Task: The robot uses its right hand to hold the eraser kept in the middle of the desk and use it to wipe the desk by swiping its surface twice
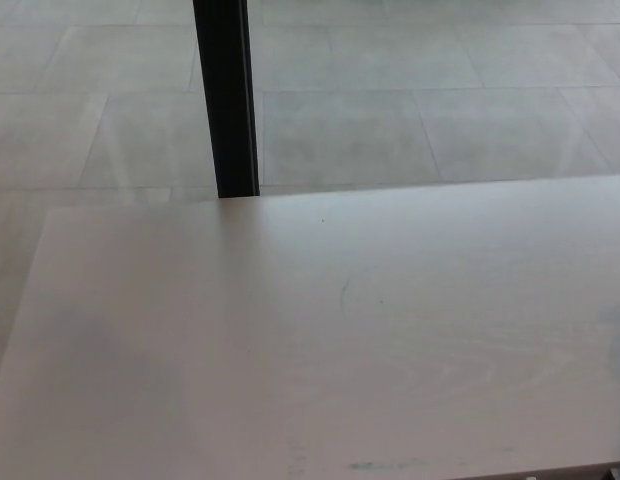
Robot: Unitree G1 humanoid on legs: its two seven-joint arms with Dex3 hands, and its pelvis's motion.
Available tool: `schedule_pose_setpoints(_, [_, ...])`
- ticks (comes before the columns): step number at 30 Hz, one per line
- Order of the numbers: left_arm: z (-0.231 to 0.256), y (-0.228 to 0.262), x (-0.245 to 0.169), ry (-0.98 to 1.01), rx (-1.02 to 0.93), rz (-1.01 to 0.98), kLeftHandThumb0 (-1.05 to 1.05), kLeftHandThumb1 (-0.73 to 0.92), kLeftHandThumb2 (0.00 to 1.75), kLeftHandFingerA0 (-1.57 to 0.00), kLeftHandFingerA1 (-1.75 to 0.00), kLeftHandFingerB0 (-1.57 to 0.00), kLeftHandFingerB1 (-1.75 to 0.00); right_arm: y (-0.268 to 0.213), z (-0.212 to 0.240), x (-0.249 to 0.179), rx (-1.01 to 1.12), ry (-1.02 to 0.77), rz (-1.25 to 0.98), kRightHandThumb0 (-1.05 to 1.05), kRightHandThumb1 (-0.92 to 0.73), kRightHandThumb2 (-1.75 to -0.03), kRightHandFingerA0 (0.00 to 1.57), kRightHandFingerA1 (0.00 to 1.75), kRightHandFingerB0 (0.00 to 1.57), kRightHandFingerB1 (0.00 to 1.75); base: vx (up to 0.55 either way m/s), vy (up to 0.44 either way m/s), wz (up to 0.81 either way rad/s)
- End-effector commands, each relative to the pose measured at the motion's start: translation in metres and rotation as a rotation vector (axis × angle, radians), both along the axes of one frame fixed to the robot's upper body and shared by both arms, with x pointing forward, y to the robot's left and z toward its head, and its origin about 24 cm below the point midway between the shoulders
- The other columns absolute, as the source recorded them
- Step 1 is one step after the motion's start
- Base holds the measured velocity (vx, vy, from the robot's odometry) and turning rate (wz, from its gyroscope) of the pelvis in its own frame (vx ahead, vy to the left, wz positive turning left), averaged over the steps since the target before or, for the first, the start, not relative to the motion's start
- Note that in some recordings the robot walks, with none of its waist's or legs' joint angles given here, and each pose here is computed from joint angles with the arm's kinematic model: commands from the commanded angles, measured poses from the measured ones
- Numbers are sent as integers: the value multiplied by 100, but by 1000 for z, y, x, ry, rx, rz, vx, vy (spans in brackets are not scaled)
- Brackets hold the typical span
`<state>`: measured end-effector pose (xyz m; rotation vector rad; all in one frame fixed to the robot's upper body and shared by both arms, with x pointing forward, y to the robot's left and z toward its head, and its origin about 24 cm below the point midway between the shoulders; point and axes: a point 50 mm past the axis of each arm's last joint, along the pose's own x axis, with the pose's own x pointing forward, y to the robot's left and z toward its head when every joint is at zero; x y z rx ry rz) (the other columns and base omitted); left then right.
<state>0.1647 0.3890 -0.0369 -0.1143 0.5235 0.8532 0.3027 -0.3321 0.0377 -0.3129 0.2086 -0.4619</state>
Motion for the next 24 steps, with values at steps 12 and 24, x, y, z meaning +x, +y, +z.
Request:
schedule_pose_setpoints(12, [7, 9, -3, 7, 35, 32, -71, 90, 63, -32, -92, -36, -70, -5, -12, -12, 99, 57, -30, -30, -57, -110, 98, 175, 73, 149, 0, 0, 0])
schedule_pose_setpoints(24, [5, 7, -9, -25, -6, 43, -68, 65, 111, -36, -77, -32, -68, 2, 70, 16, 361, -275, 237, -68, -75, -63, 56, 42, 19, 27, 0, 0, 0])
